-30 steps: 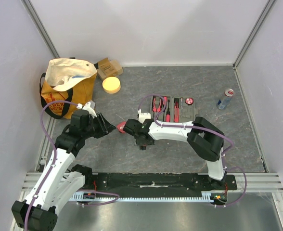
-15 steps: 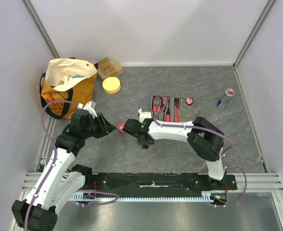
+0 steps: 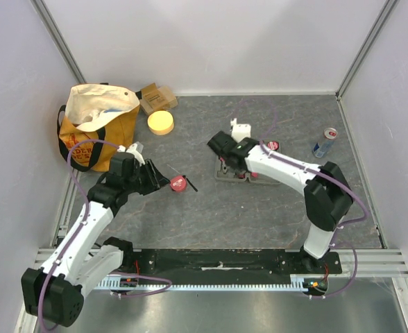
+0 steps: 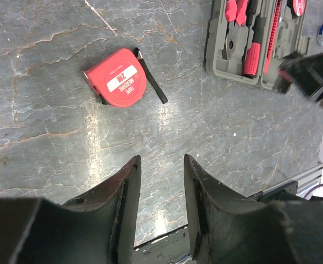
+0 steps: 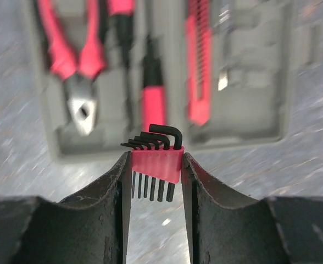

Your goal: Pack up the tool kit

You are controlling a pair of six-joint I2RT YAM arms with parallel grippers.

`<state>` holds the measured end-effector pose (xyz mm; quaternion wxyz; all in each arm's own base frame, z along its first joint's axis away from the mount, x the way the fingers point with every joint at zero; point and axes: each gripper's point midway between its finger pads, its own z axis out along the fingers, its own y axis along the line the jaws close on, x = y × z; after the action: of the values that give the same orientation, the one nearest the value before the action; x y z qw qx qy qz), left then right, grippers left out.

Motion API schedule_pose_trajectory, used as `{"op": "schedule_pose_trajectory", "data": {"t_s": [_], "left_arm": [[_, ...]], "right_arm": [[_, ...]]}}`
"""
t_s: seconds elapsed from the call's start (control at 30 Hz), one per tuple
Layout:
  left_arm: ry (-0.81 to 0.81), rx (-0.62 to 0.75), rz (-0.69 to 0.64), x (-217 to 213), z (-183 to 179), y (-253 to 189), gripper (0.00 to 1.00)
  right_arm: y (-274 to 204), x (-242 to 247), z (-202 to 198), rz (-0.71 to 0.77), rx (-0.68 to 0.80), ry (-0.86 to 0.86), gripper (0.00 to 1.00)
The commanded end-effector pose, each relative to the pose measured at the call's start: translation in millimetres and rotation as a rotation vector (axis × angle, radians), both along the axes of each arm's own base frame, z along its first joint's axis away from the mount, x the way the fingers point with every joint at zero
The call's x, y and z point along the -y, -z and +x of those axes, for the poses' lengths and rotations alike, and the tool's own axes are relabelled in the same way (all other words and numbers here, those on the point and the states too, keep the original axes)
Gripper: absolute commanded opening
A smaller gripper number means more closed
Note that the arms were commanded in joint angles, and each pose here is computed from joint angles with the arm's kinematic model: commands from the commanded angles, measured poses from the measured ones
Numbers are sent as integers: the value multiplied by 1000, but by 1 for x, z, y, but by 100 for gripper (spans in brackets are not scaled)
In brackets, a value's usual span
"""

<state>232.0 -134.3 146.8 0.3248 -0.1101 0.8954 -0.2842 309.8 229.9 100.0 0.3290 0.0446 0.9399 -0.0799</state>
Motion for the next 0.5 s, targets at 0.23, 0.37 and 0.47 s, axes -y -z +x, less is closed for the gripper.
{"op": "schedule_pose_trajectory", "data": {"t_s": [0.23, 0.37, 0.47], "left_arm": [[59, 14, -46, 22, 42, -6, 43], [90, -22, -75, 34, 56, -1, 43], [122, -43, -95, 44, 67, 4, 42]], "right_arm": [[-23, 113, 72, -349, 66, 78, 39], [-15, 123, 87, -345, 59, 116, 39], [-9, 133, 90, -354, 42, 143, 39]]}}
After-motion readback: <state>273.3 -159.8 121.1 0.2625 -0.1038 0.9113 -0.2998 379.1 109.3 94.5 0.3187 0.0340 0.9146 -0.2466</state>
